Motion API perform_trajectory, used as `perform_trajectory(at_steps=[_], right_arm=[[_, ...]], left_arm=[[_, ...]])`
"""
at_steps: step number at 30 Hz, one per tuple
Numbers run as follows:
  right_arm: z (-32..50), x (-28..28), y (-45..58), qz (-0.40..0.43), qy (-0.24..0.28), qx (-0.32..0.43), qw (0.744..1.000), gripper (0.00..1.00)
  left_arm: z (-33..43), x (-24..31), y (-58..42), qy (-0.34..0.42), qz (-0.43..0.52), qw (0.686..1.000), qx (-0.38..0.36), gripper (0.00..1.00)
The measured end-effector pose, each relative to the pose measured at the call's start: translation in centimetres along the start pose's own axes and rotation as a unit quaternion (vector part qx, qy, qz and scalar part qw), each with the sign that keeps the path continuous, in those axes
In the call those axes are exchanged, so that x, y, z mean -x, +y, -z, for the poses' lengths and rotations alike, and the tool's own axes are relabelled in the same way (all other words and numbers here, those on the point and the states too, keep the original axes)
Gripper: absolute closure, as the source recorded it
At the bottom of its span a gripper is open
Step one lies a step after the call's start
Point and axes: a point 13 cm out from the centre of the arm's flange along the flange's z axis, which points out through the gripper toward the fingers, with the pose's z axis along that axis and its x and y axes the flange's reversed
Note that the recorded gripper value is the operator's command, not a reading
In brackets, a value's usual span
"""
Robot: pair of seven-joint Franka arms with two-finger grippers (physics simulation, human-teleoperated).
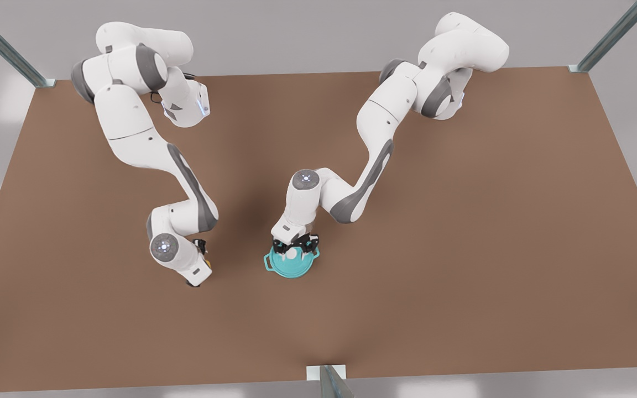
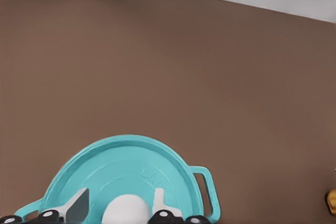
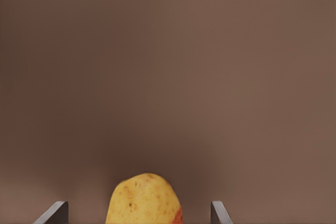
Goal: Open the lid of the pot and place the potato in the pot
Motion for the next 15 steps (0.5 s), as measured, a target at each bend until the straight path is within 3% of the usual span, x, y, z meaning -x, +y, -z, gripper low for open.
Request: perform_trajectory(at_steps=[5, 6, 10, 12, 15], right_arm=[[-0.4, 0.4, -0.8, 0.015, -0.005, -0.010, 1.000, 0.00], [-0.3, 0.4, -1.1, 0.019, -0.005, -0.013, 1.000, 0.00], [0.0, 0.2, -2.0, 0.028, -0.005, -0.023, 0.999, 0.00], [0.0, -0.3, -2.3, 0.030, -0.003, -0.025, 0.999, 0.00], [0.1, -0.8, -2.5, 0.035, -0.002, -0.028, 0.999, 0.00]], left_arm=[[-0.6, -0.3, 0.2, 0.002, 0.005, 1.000, 0.001, 0.46], [-0.7, -0.4, 0.2, 0.002, 0.006, 1.000, 0.002, 0.53], [0.3, -0.1, 0.0, 0.002, 0.010, 1.000, 0.003, 0.55], [2.2, 2.3, 0.9, 0.008, 0.028, 1.000, 0.004, 0.54], [3.2, 9.9, 9.3, 0.025, 0.081, 0.996, 0.029, 0.54]])
